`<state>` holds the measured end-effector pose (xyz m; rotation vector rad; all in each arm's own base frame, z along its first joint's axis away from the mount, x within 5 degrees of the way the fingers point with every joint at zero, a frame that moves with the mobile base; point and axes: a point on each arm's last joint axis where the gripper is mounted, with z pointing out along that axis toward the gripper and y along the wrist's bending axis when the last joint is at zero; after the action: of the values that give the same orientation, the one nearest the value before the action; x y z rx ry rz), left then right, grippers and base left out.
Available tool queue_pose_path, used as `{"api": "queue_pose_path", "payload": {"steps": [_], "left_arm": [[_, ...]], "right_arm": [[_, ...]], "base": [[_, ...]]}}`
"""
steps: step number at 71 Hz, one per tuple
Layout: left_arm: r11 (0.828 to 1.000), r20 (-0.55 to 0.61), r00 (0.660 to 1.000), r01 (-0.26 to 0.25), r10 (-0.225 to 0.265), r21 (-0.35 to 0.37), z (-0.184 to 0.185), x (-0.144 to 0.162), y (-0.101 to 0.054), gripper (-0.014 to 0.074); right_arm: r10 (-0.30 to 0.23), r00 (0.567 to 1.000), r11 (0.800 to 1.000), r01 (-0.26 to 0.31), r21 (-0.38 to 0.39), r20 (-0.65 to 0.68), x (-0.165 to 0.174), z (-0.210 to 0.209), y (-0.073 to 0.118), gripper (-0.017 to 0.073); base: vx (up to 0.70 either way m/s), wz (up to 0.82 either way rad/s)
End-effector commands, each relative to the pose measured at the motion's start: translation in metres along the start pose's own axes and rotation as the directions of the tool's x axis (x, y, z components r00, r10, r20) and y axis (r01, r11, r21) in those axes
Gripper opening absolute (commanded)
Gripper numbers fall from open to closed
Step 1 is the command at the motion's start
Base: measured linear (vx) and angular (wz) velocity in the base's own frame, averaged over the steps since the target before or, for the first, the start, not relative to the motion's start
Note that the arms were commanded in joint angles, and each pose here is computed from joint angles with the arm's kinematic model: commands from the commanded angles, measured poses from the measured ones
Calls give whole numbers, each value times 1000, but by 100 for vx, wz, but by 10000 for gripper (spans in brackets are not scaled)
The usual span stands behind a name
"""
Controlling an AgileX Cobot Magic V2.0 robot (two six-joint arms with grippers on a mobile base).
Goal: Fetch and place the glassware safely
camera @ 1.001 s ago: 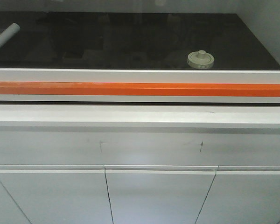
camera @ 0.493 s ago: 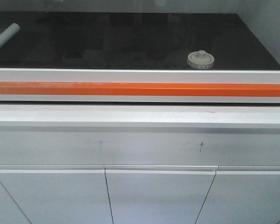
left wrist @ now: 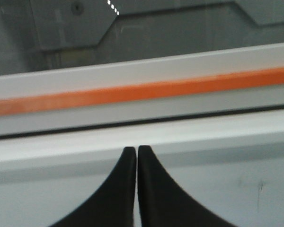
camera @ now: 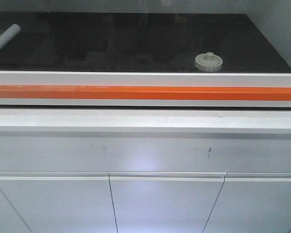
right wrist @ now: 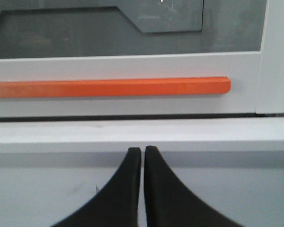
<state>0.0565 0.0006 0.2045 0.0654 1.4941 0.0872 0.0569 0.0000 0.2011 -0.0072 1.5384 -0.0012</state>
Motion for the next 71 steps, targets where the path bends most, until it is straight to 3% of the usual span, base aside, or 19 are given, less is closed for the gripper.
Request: {"api": "queue_pose_path", "payload": {"steps": [1, 10, 18, 28, 43, 49, 56, 71], "left_arm": [[999, 194, 981, 25, -30, 27, -2, -14, -2, -7], [995, 338, 936, 81, -96, 57, -8, -43, -1, -7], [993, 405, 907, 101, -116, 60, -15, -76, 3, -7], [994, 418, 902, 104, -112, 41, -18, -125, 9, -7], [994, 467, 877, 103, -108, 35, -3, -209, 18, -7], [994, 431, 896, 108, -107, 24, 12, -232, 21, -7], [993, 374, 921, 115, -111, 11, 35, -254, 25, -7], [993, 204, 972, 118, -114, -5, 95, -250, 25, -7]], "right_arm": [[-12, 986, 1000, 14, -14, 164, -13, -2, 2, -3], [-12, 966, 1000, 17, -15, 260, -40, -7, 2, -3], [-13, 940, 1000, 18, -13, 341, -69, -15, 2, -3], [-15, 900, 1000, 21, -9, 436, -118, -25, 1, -3], [-18, 872, 1000, 24, -6, 489, -185, -19, 1, -3], [-18, 873, 1000, 22, -3, 488, -208, -13, 1, -3], [-18, 903, 1000, 20, 2, 430, -225, 5, 0, -3], [-10, 979, 1000, 8, 12, 204, -227, 59, -2, -3]], "base": [[0, 0], [0, 0], [0, 0], [0, 0], [0, 0], [0, 0], [0, 0], [0, 0]]}}
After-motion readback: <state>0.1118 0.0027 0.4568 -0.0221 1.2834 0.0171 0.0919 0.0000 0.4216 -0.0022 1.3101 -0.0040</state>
